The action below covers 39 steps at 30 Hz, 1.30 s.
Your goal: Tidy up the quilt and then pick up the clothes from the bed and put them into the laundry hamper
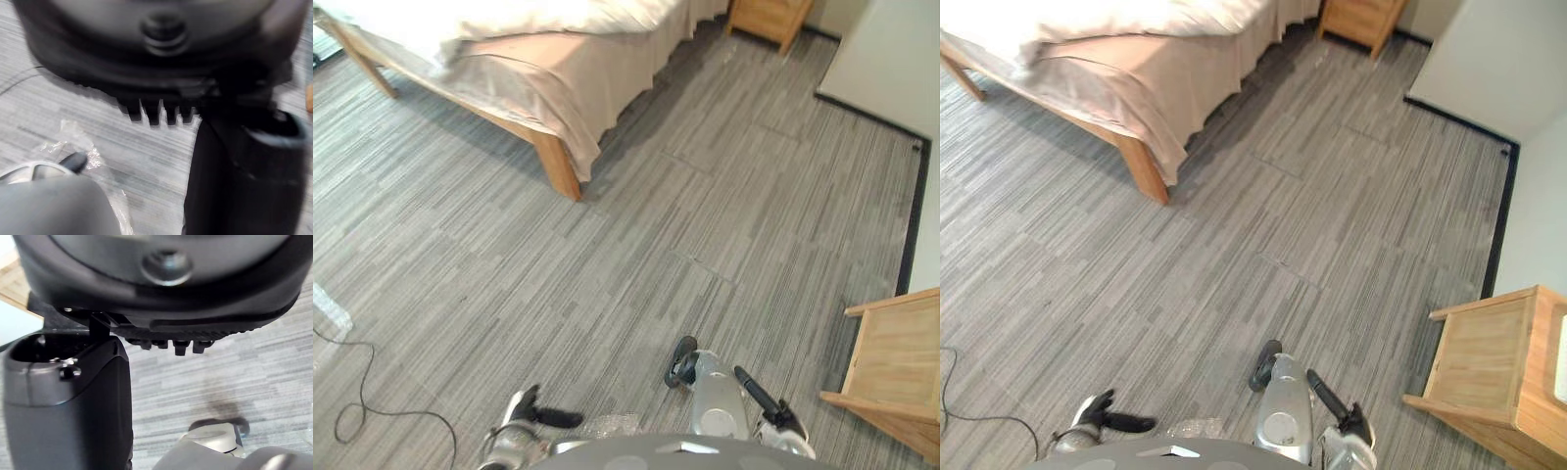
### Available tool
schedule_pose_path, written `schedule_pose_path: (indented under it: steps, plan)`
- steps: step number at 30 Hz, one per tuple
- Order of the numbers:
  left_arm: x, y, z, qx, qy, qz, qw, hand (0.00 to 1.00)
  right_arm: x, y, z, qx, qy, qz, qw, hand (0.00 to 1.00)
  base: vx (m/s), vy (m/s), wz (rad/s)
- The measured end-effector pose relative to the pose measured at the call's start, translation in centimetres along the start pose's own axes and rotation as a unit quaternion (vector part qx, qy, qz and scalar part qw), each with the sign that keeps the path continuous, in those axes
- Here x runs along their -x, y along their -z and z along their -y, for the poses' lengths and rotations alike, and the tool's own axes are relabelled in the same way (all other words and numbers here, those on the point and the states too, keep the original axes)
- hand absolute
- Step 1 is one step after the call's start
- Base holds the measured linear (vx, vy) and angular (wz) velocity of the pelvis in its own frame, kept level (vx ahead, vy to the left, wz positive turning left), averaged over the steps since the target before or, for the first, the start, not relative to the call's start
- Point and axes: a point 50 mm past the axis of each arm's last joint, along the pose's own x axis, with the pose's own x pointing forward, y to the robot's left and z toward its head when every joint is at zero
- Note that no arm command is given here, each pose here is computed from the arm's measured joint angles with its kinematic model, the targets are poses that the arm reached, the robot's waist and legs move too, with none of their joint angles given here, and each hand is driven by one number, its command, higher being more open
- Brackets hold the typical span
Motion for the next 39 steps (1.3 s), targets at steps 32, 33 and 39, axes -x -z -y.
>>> schedule_pose_path:
  steps: [32,33,39]
  plan:
    - [-0.8,-3.8,-1.2,0.127,-0.039,0.039,0.990,1.00,0.3,1.6,-2.2,0.121,-0.025,-0.029,0.992,1.00,0.57,-0.075,0.40]
    - [-0.8,-3.6,-1.5,0.124,-0.042,0.038,0.991,1.00,0.4,2.2,-2.4,0.118,-0.026,-0.038,0.992,1.00,0.42,-0.459,1.21]
    - [-0.3,-1.9,0.5,0.168,-0.021,0.009,0.986,1.00,-0.2,-0.3,-2.9,0.163,-0.041,-0.005,0.986,1.00,0.25,-0.317,0.75]
